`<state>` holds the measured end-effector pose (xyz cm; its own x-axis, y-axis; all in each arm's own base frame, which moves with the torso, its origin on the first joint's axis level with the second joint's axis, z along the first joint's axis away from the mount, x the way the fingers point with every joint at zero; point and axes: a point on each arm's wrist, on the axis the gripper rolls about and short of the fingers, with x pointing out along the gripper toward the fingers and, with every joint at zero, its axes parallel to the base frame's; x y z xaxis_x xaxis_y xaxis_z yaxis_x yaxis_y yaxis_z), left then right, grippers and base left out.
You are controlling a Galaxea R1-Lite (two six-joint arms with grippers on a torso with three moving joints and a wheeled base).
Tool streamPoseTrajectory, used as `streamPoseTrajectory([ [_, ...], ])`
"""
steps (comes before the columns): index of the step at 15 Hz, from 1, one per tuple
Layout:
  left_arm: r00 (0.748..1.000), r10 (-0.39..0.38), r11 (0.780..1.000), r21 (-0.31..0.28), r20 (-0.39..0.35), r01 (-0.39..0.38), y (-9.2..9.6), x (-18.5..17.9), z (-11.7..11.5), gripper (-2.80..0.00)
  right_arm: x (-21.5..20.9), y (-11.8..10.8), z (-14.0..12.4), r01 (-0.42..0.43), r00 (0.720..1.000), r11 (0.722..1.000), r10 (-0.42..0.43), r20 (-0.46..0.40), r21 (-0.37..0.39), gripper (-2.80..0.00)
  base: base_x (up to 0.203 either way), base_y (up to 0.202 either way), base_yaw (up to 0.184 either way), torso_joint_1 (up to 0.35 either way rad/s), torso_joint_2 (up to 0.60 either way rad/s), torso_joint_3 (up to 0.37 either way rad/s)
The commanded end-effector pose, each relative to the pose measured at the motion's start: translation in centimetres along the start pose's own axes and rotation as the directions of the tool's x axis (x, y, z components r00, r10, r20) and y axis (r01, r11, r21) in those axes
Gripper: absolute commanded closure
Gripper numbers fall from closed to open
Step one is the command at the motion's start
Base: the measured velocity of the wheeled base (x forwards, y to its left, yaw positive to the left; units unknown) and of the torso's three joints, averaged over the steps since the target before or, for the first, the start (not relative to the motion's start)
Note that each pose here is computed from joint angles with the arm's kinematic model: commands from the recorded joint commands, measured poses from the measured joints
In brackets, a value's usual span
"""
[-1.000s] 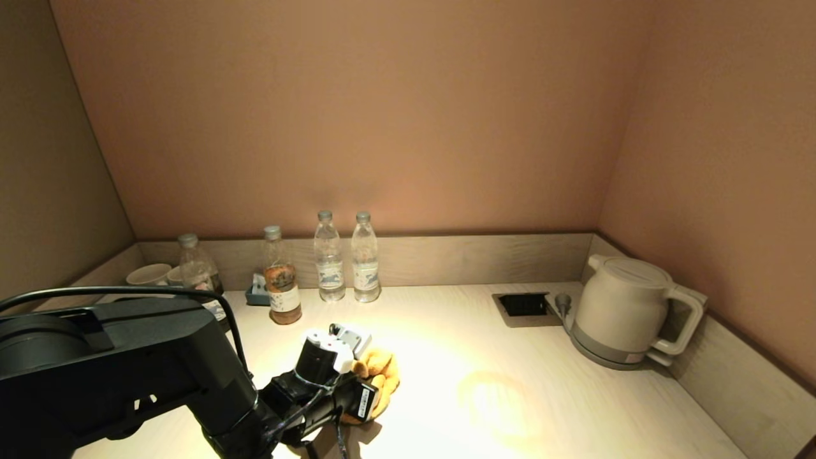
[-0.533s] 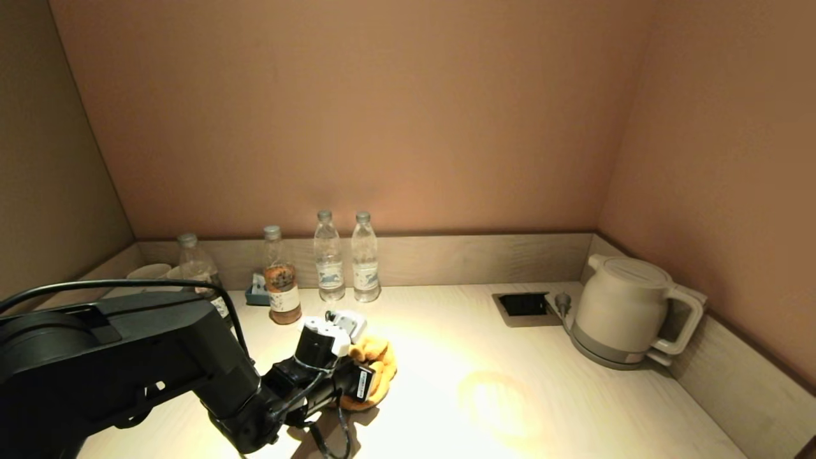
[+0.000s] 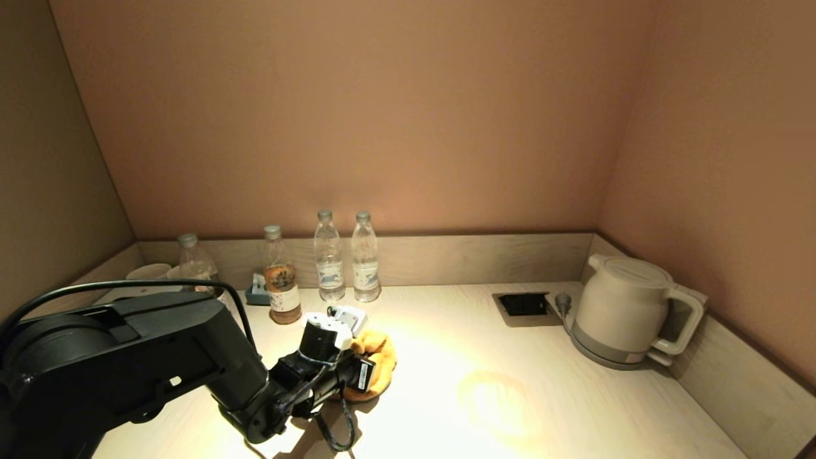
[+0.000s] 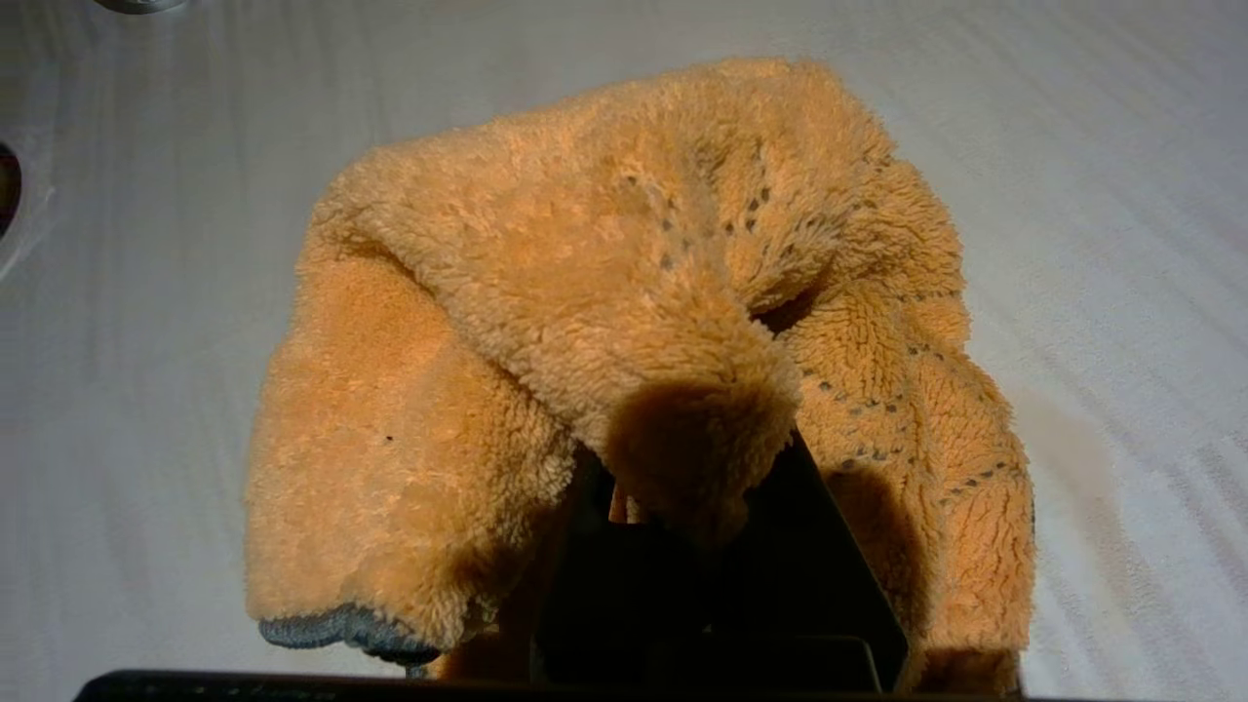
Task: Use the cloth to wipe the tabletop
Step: Sweep the stains on the table
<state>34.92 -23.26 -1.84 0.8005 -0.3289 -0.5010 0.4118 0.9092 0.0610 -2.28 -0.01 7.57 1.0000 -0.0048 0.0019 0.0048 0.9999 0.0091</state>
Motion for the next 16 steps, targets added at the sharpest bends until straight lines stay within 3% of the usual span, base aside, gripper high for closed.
streamPoseTrajectory([
  [1,1.000,0.017,1.000,-0.008,0.003,-0.017,0.5,0.2,0.0,0.00,0.0,0.0,0.0,0.000,1.000,1.000,0.000,0.001,0.000,0.00,0.000,0.000,0.000,0.000,0.00,0.000],
  [4,0.998,0.062,0.998,-0.028,0.006,-0.062,2.4,0.4,0.1,0.00,0.0,0.0,0.0,0.000,1.000,1.000,0.000,0.001,0.000,0.00,0.000,0.000,0.000,0.000,0.00,0.000],
  [6,0.998,0.067,0.997,-0.030,0.007,-0.067,2.5,0.4,0.1,0.00,0.0,0.0,0.0,0.000,1.000,1.000,0.000,0.001,0.000,0.00,0.000,0.000,0.000,0.000,0.00,0.000],
  [10,0.988,0.155,0.986,-0.055,0.009,-0.155,5.6,0.6,0.2,0.00,0.0,0.0,0.0,0.000,1.000,1.000,0.000,0.001,0.000,0.00,0.000,0.000,0.000,0.000,0.00,0.000],
  [16,0.977,0.215,0.974,-0.073,0.000,-0.214,7.0,0.5,-0.1,0.00,0.0,0.0,0.0,0.000,1.000,1.000,0.000,0.001,0.000,0.00,0.000,0.000,0.000,0.000,0.00,0.000],
])
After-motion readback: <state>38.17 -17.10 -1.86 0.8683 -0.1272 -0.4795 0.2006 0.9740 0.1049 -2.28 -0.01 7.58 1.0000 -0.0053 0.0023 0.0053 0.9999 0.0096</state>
